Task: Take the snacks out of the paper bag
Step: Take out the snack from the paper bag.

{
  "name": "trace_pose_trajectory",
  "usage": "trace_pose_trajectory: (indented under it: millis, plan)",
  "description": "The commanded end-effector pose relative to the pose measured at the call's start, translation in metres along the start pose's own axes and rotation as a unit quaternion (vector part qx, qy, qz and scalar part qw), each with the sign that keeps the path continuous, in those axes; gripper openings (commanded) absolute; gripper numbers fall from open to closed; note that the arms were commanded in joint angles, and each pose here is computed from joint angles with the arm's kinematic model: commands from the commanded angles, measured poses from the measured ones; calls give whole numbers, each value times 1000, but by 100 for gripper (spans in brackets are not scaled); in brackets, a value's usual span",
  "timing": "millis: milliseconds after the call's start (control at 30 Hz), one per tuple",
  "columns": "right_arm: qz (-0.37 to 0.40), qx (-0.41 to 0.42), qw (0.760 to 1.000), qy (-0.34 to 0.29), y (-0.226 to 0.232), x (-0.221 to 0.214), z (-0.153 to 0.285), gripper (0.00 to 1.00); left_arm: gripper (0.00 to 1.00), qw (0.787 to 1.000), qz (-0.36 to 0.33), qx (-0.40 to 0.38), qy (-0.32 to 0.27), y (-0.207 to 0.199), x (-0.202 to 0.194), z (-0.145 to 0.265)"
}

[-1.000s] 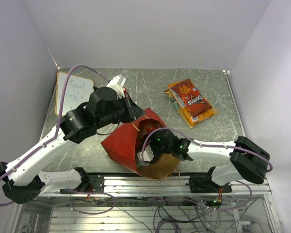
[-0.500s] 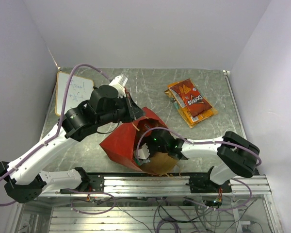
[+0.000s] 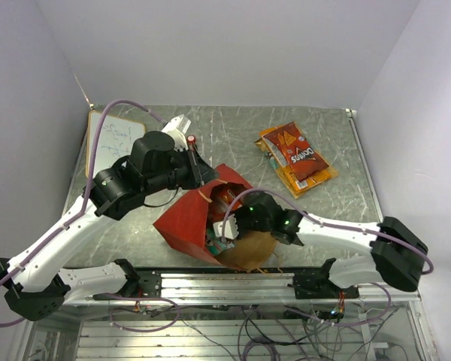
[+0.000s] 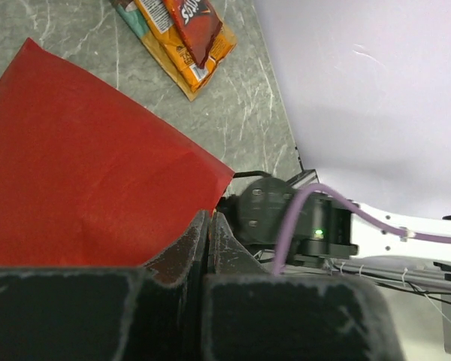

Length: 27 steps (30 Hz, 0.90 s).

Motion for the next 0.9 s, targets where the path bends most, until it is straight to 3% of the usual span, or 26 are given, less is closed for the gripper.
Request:
trace_pose_trajectory:
  millis: [0, 133, 567, 733, 867]
  plan:
    - [-59, -31, 995, -72, -31, 39, 30, 0, 7, 1000, 0, -25, -3, -7, 5, 2]
    - [-95, -27, 989, -110, -44, 63, 60, 0, 7, 1000, -8, -17, -6, -10, 14, -1]
    - [-187, -15, 974, -126, -61, 101, 160, 0, 7, 998, 2, 11, -55, -4, 41, 0]
    - [-239, -89, 961, -110, -93, 104, 200, 0, 7, 995, 9, 46, -86, 7, 56, 3]
    - [-313, -188, 928, -75, -142, 97, 230, 0, 7, 993, 21, 67, -91, 15, 62, 1]
Point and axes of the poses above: each gripper's point midway between its finger pads, its own z axis back along the fingers, its own y axis along the line the jaws close on, x = y × z, the point moved 1 cm from there along z, back along the fingers, and after that the axes turned 10 degrees about z, right-handed, at the moved point
